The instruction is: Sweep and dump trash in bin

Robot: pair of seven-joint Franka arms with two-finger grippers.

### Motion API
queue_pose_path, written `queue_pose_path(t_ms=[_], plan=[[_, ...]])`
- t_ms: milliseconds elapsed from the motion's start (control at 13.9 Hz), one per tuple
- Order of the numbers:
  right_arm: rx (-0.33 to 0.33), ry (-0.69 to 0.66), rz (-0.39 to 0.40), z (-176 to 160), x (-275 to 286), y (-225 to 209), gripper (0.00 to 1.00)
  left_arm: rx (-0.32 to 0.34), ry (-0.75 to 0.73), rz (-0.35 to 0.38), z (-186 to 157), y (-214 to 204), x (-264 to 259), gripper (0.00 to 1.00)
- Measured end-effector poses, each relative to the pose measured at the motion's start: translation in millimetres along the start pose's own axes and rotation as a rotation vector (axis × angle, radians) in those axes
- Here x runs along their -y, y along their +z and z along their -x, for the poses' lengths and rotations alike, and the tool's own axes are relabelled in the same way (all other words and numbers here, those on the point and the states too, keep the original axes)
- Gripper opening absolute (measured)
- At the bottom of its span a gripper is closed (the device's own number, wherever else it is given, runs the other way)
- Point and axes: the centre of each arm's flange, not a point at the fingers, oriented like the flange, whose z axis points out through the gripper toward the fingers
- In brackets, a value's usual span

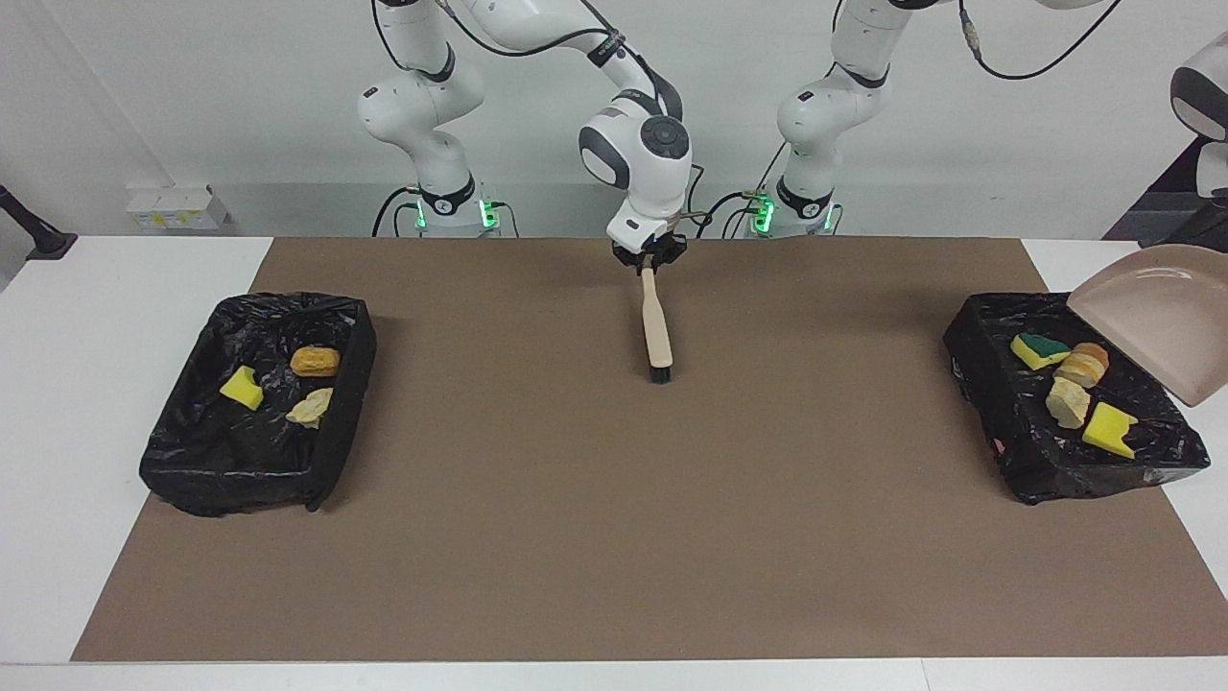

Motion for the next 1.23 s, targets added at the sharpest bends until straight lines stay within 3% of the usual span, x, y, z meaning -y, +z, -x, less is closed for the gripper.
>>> queue_pose_path(t_ms=[72, 216, 361, 505, 649, 721, 794, 938, 1227], plan=[[0.002, 0.004, -0.003, -1, 0, 0, 0.29, 0.002, 0.045, -0.015, 2, -7, 2, 0.32], [0.004, 0.010, -0.011, -2, 0, -2, 0.41, 0.006, 0.110, -0.060, 8, -27, 8, 0.32], [-0.006, 0.016, -0.025, -7, 1, -10, 0.41, -0.053, 0.116, -0.107, -2, -52, 13, 0.32], [-0.025, 0.037, -0.048, -19, -4, -24, 0.59, -0.165, 0.097, -0.129, -17, -63, 15, 0.32], [-0.057, 0.062, -0.077, -31, -14, -47, 0.83, -0.243, 0.048, -0.142, -21, -72, 13, 0.32], [-0.070, 0.078, -0.086, -35, -23, -62, 0.86, -0.272, 0.014, -0.148, -25, -80, 12, 0.32], [-0.078, 0.093, -0.088, -38, -36, -78, 0.86, -0.294, -0.027, -0.144, -31, -90, 11, 0.32], [-0.084, 0.118, -0.079, -44, -73, -113, 1.00, -0.331, -0.133, -0.086, -60, -118, 5, 0.32], [-0.104, 0.190, -0.080, -56, -156, -169, 1.00, -0.460, -0.423, 0.054, -158, -195, -16, 0.32]])
